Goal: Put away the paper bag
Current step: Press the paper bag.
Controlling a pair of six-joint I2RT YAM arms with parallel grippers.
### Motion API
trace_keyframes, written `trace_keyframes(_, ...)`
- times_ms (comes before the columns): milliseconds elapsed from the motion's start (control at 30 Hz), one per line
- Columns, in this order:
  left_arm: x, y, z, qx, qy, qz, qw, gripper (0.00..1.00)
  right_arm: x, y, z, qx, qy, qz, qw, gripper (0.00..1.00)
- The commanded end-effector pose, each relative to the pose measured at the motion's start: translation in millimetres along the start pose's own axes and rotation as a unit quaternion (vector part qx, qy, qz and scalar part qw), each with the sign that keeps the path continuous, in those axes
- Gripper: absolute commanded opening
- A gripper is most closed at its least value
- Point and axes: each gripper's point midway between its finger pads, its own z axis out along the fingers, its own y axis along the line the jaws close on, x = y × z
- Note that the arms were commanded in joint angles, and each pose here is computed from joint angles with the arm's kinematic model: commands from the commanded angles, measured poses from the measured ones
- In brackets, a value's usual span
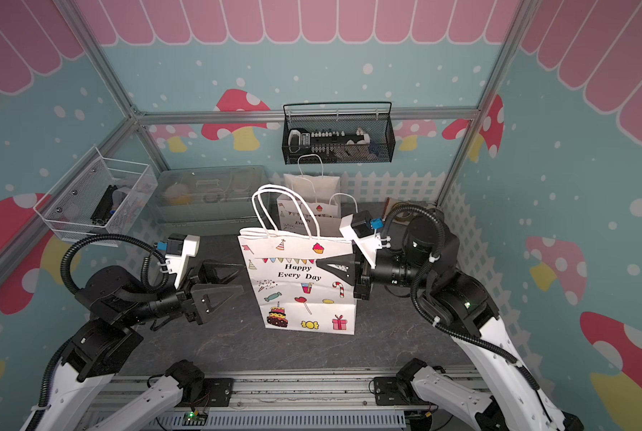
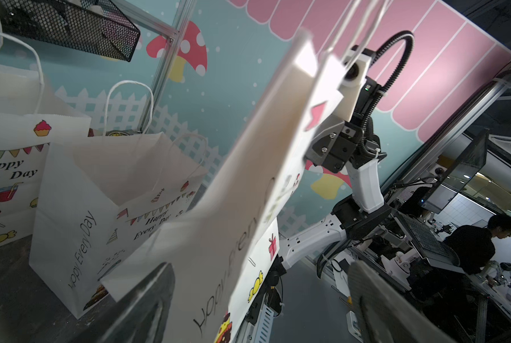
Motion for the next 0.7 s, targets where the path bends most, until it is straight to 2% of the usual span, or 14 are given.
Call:
trace_keyframes(0,-4,-12,-12,0.011,-0.036,0.048,0.998,0.93,-3,9,-1,-0.091,0.013,0.017,0.996,0.0)
trace_keyframes(100,-1,-10,-18,0.012,-0.065,0.055,0.996,0.94,-18,14,-5,-0.169,0.004,0.024,0.985,0.0)
trace_keyframes(267,3,-4,-25,-0.016,-0.072,0.072,0.995,0.94,-46,26,-13,-0.264,-0.015,0.008,0.964,0.0)
trace_keyframes(433,1,-4,-33,-0.038,-0.08,0.089,0.992,0.95,-60,31,-16,-0.291,-0.007,0.01,0.957,0.0)
trace_keyframes(667,11,-5,-16,0.011,-0.052,0.072,0.996,0.95,-60,22,-10,-0.29,-0.003,0.028,0.957,0.0)
